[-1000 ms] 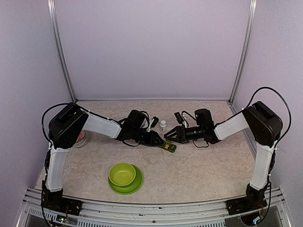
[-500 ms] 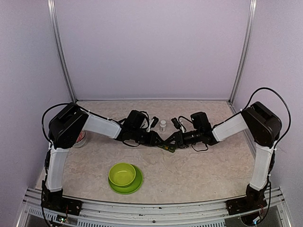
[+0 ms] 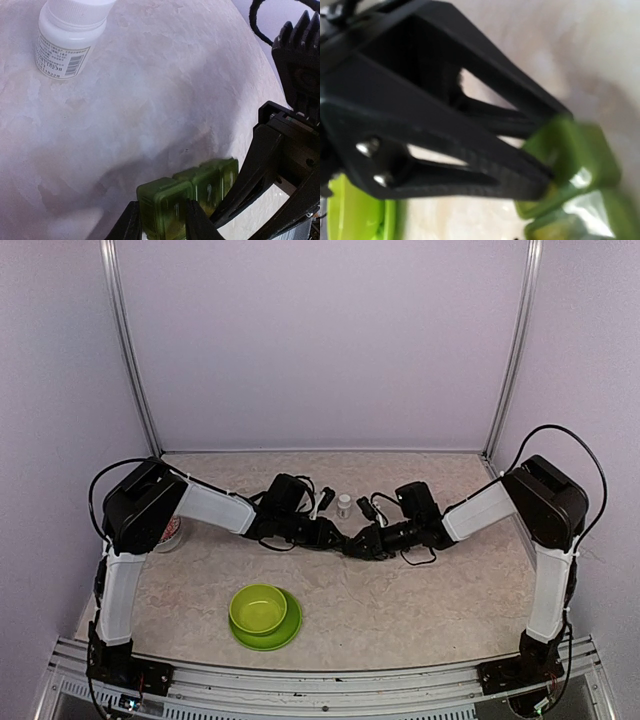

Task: Sort the pills into containers
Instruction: Close the lid of the pill container in the compartment of the pill container.

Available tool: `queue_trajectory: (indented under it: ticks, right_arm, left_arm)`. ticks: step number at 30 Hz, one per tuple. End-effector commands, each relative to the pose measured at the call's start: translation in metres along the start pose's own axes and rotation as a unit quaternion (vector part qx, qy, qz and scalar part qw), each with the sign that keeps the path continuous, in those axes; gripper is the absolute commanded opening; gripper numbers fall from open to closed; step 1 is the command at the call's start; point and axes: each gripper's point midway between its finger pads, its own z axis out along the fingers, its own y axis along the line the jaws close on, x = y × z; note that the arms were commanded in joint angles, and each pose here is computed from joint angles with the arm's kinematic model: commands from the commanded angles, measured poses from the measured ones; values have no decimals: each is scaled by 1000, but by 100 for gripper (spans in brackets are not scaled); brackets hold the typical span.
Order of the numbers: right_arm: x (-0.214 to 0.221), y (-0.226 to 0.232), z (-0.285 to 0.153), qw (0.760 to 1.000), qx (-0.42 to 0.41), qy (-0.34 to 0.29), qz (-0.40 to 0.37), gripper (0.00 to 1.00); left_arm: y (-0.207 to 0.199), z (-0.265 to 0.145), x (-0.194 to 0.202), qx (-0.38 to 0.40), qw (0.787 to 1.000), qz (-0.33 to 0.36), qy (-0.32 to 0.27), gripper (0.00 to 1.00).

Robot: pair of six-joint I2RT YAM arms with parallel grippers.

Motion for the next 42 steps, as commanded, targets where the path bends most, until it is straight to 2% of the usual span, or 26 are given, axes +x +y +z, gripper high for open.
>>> queue_trajectory:
  ticks: [1, 6, 12, 18, 23, 25, 27, 29, 36, 42]
  right_arm:
    - [19, -25, 6, 998, 44, 24, 31, 27]
    - [20, -27, 5, 998, 53, 24, 31, 26]
    - [1, 12, 0, 1000, -19, 14, -16, 29]
    - [-20, 41, -17, 994, -10, 17, -110, 42]
    - [-33, 47, -36, 988, 39, 9, -147, 54]
    - [-39, 46, -46, 988, 52, -2, -146, 59]
    - [-42, 42, -57, 989, 61, -13, -133, 62]
    - [-43, 41, -66, 989, 63, -21, -131, 64]
    - [-35, 40, -84, 989, 71, -32, -129, 68]
    - [-26, 41, -96, 989, 72, -41, -125, 69]
  left_arm:
    - [21, 0, 21, -28, 999, -20, 26, 29]
    - [23, 0, 21, -29, 999, -22, 26, 29]
    - [22, -3, 14, -27, 999, -21, 17, 30]
    - [17, -21, -14, -21, 1000, -17, -15, 44]
    - [12, -36, -31, -11, 999, -4, -36, 56]
    - [7, -42, -38, 0, 999, 11, -44, 65]
    - [1, -51, -45, 16, 997, 47, -52, 77]
    - [-8, -61, -52, 34, 994, 88, -58, 97]
    - [-35, -78, -64, 54, 966, 247, -45, 99]
    - [-29, -60, -43, 33, 925, 378, 18, 99]
